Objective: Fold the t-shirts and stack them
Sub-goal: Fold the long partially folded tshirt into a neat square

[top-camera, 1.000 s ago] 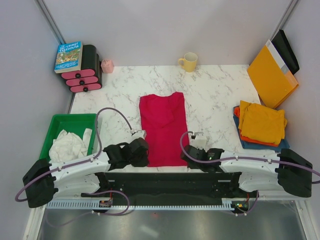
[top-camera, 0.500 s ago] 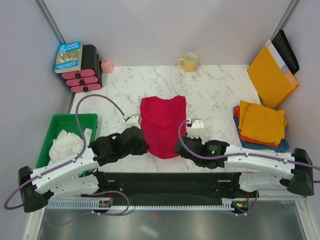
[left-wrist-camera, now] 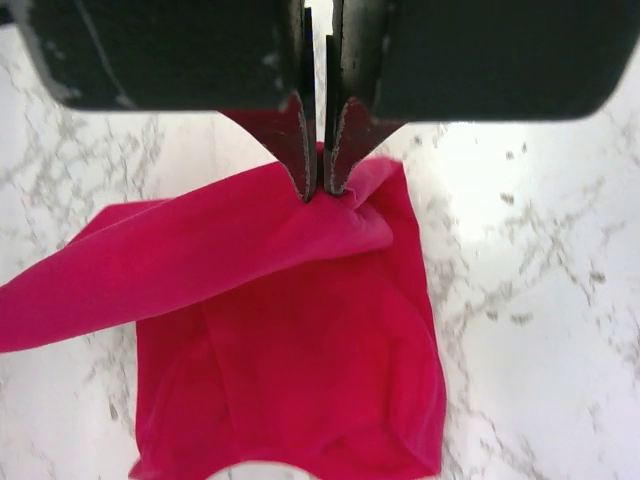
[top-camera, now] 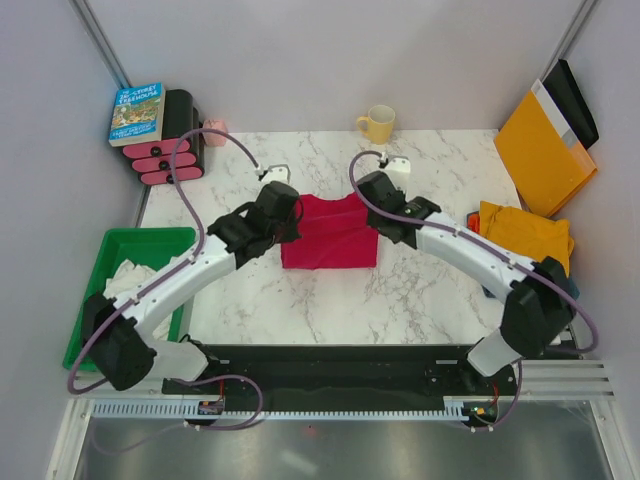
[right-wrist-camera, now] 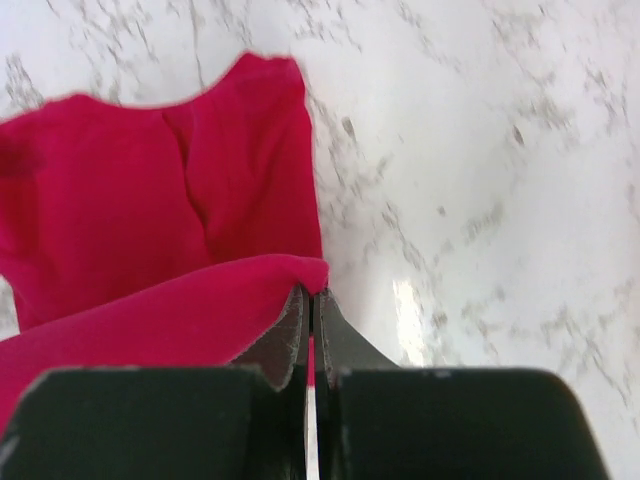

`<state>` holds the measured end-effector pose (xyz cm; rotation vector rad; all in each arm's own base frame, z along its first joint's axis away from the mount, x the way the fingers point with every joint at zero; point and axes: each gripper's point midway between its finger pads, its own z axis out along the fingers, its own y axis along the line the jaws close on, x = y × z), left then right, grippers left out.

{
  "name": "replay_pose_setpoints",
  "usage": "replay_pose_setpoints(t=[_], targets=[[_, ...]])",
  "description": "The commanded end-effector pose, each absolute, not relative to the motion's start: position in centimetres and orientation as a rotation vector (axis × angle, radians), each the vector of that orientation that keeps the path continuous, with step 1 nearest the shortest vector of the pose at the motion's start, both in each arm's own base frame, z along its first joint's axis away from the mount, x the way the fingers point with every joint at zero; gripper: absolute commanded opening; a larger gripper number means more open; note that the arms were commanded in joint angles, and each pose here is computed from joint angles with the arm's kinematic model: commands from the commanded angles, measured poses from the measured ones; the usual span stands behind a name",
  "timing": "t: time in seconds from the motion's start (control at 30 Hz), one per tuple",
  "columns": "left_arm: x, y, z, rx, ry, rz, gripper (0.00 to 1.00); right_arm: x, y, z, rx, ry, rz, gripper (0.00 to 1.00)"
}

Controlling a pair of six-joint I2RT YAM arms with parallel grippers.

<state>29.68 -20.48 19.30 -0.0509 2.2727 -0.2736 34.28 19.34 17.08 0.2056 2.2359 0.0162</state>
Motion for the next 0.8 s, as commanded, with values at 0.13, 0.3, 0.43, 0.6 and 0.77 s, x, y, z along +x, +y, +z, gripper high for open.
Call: replay_pose_setpoints(t=[0.13,0.3,0.43,0.6,0.77], targets=[[39.5,-20.4,21.9,-0.009,2.158,-0.209,0.02,44.7,20.9,19.5,0.200,2.155,0.020,0.00],[43.8,-20.8,20.6,-0.031,2.186,-0.195,0.02,48.1,22.1,17.8,0.219,2.168,0.021,0.00],[46.2,-20.4,19.1,-0.063,2.215,-0.192,0.02,49.7,22.5,16.1,0.222,2.187,0.010,0.00],[48.2,-19.7,17.6,-0.118,2.241,-0.187,0.02,51.8,22.4,13.4,0.231,2.219,-0.006,0.00],[49.2,-19.2,15.5,-0.148,2.278,-0.163,0.02,53.7,23.1,11.9,0.220,2.235,0.016,0.00]])
